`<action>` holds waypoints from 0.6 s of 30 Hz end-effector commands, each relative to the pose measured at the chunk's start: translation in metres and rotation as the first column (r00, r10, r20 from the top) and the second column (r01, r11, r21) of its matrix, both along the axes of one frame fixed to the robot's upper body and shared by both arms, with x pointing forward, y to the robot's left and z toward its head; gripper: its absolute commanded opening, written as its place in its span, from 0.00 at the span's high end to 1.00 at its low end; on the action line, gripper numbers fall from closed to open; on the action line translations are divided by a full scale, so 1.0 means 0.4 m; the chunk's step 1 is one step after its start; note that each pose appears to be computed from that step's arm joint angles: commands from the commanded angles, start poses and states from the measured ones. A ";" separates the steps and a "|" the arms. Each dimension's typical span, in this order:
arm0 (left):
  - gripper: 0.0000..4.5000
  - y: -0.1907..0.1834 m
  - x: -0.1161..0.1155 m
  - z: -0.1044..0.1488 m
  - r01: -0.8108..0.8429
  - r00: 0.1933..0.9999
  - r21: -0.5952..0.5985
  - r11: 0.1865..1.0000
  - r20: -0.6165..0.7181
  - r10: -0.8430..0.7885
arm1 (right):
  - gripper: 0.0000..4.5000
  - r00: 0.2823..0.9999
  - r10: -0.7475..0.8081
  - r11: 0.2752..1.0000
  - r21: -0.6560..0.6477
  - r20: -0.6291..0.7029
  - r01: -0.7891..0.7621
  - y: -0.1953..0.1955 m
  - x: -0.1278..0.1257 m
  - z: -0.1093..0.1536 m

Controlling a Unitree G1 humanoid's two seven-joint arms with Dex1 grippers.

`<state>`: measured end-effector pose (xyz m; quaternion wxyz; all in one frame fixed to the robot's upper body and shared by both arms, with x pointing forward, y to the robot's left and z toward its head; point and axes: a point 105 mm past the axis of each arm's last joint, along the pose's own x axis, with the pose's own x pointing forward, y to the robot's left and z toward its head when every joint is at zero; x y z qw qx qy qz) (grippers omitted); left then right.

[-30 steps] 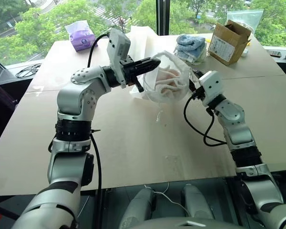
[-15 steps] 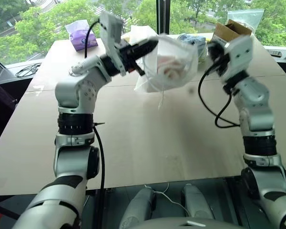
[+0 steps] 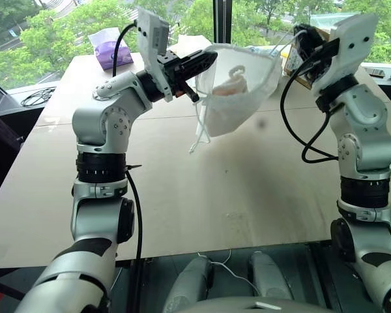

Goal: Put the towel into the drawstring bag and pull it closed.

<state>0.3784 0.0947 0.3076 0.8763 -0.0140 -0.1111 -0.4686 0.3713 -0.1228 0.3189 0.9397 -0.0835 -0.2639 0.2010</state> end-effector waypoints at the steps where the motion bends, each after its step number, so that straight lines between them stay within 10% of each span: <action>1: 1.00 -0.002 -0.004 0.057 -0.009 0.991 0.064 0.998 0.135 0.001 | 0.99 0.996 -0.006 1.000 0.000 0.091 0.006 0.000 -0.031 0.067; 4: 1.00 -0.027 0.015 -0.002 0.001 0.989 0.208 0.978 0.145 -0.032 | 0.99 0.999 0.015 0.999 -0.053 0.042 -0.013 0.023 -0.023 0.024; 8: 0.74 -0.046 0.028 -0.011 0.013 0.986 0.225 0.974 0.160 -0.050 | 1.00 0.998 0.038 0.999 -0.039 0.043 -0.036 0.038 -0.031 0.034; 13: 0.21 -0.038 0.007 0.042 0.084 0.985 0.053 0.995 0.144 -0.091 | 1.00 0.998 0.024 1.000 -0.014 0.049 -0.024 0.034 -0.030 0.051; 18: 0.21 0.038 -0.028 0.111 0.166 0.985 -0.286 0.944 0.090 -0.146 | 1.00 0.995 -0.065 0.997 0.057 0.079 0.060 0.010 -0.021 0.089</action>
